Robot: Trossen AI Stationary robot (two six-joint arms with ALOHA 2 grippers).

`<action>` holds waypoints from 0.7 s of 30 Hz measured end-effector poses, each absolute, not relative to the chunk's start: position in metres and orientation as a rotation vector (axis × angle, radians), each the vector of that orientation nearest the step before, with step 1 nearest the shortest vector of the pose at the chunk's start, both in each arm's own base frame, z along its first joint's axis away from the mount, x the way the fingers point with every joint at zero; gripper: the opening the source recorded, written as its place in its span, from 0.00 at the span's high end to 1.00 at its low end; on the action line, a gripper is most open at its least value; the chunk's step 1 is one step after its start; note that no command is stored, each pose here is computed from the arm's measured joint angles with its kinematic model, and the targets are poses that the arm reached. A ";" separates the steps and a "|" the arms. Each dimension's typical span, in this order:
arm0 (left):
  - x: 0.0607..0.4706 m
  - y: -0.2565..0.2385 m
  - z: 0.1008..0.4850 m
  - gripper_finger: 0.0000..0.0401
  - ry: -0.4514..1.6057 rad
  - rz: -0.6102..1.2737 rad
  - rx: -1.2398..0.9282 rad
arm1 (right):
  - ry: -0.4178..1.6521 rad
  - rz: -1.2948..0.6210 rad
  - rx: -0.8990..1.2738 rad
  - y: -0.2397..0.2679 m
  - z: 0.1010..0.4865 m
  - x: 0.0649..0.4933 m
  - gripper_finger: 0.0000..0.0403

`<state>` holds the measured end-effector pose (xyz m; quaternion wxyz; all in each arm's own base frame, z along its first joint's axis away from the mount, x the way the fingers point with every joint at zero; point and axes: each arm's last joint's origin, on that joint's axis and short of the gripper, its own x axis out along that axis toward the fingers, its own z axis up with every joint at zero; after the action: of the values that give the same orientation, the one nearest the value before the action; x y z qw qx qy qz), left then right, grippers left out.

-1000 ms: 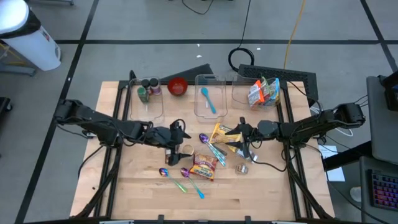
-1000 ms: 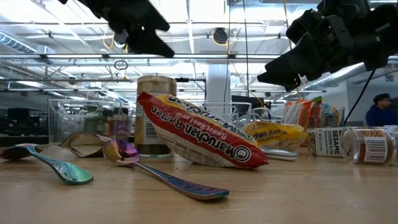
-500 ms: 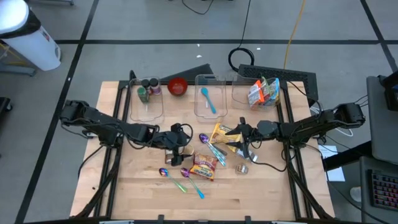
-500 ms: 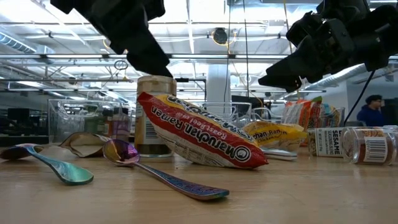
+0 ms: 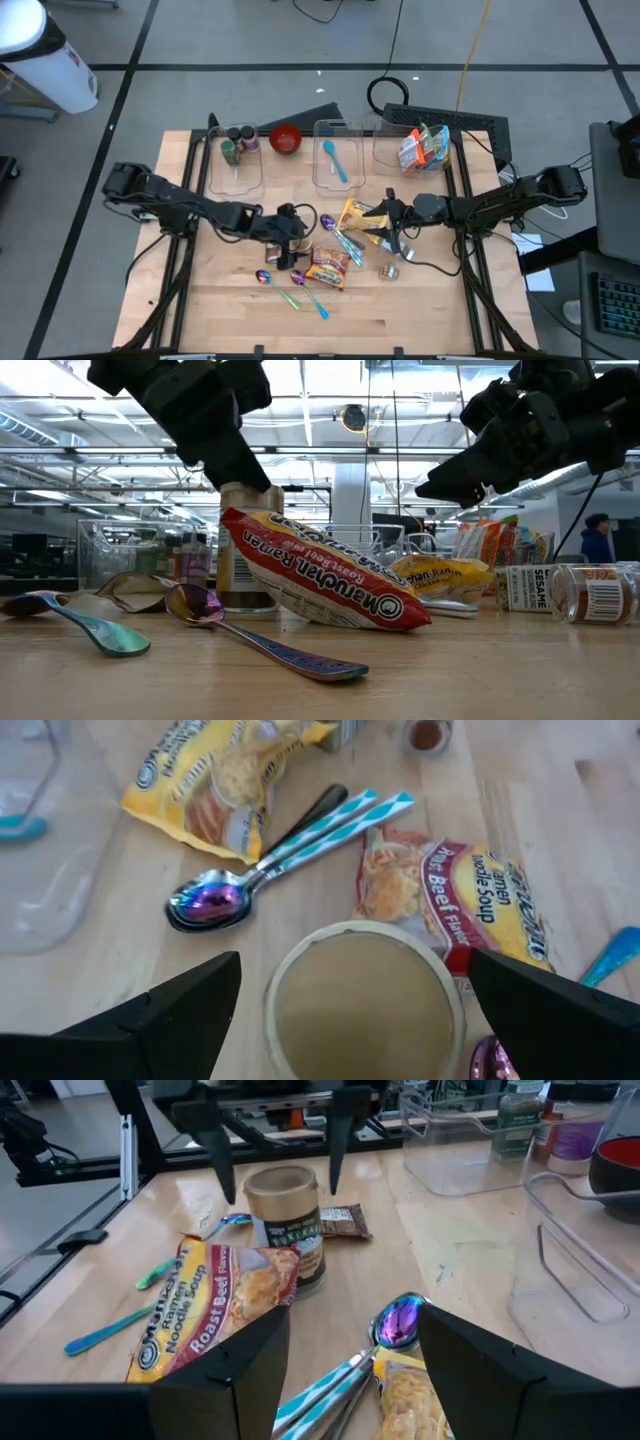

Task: Pick & Place Food Item
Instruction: Put the gold seasoning bottle into the left transparent bin

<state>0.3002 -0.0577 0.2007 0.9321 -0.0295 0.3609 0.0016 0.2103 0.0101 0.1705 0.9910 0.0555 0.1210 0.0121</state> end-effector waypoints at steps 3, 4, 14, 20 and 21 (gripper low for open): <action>0.301 -0.058 0.197 0.00 0.754 0.004 -0.061 | 0.246 -0.002 0.108 0.009 0.170 0.210 0.47; 0.302 -0.058 0.195 0.00 0.759 0.006 -0.060 | 0.248 -0.013 0.106 0.009 0.170 0.210 0.47; 0.303 -0.053 0.193 0.00 0.768 0.036 -0.080 | 0.249 -0.019 0.105 0.009 0.170 0.210 0.47; 0.303 -0.051 0.193 0.00 0.766 0.068 -0.140 | 0.249 -0.018 0.106 0.009 0.170 0.210 0.47; 0.303 -0.051 0.193 0.00 0.766 0.068 -0.140 | 0.249 -0.018 0.106 0.009 0.170 0.210 0.47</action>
<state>0.3031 -0.0506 0.1933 0.9246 -0.0681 0.3733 0.0331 0.2102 0.0089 0.1697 0.9908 0.0526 0.1240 -0.0089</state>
